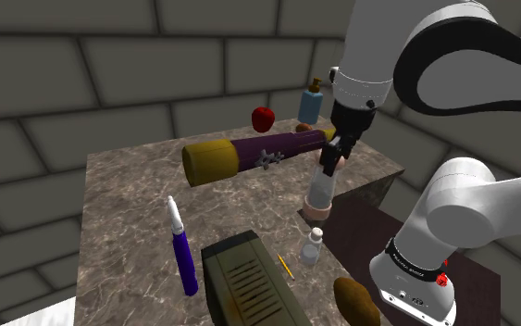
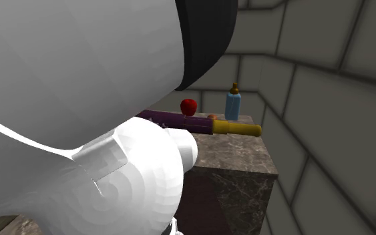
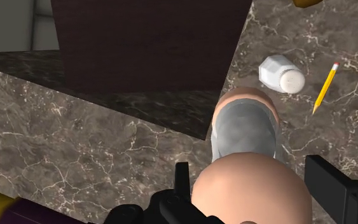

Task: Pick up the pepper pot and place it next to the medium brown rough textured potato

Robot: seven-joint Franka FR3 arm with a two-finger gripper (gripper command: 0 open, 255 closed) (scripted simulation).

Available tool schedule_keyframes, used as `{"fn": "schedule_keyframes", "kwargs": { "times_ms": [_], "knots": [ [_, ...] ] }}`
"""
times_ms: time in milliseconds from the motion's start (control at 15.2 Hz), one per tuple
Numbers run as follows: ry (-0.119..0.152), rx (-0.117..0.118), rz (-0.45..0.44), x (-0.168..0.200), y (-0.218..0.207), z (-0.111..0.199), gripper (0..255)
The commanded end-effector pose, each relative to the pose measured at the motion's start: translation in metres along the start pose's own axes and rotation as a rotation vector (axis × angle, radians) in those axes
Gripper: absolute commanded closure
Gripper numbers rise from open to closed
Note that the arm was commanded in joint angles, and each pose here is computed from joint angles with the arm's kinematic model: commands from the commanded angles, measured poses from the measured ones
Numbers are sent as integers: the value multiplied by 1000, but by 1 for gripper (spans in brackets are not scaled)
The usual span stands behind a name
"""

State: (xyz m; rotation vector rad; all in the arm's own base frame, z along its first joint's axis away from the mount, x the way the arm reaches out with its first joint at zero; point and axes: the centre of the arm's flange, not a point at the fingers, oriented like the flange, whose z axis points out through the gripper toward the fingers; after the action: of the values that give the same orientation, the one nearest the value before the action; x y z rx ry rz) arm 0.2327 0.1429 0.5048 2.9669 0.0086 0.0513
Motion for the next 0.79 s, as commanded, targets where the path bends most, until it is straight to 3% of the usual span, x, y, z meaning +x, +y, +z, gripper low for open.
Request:
{"fn": "schedule_keyframes", "kwargs": {
  "times_ms": [0, 726],
  "knots": [
    [1, 0, 0, 0, -3, 11, 255],
    [1, 0, 0, -2, -13, 69, 255]
  ]
}}
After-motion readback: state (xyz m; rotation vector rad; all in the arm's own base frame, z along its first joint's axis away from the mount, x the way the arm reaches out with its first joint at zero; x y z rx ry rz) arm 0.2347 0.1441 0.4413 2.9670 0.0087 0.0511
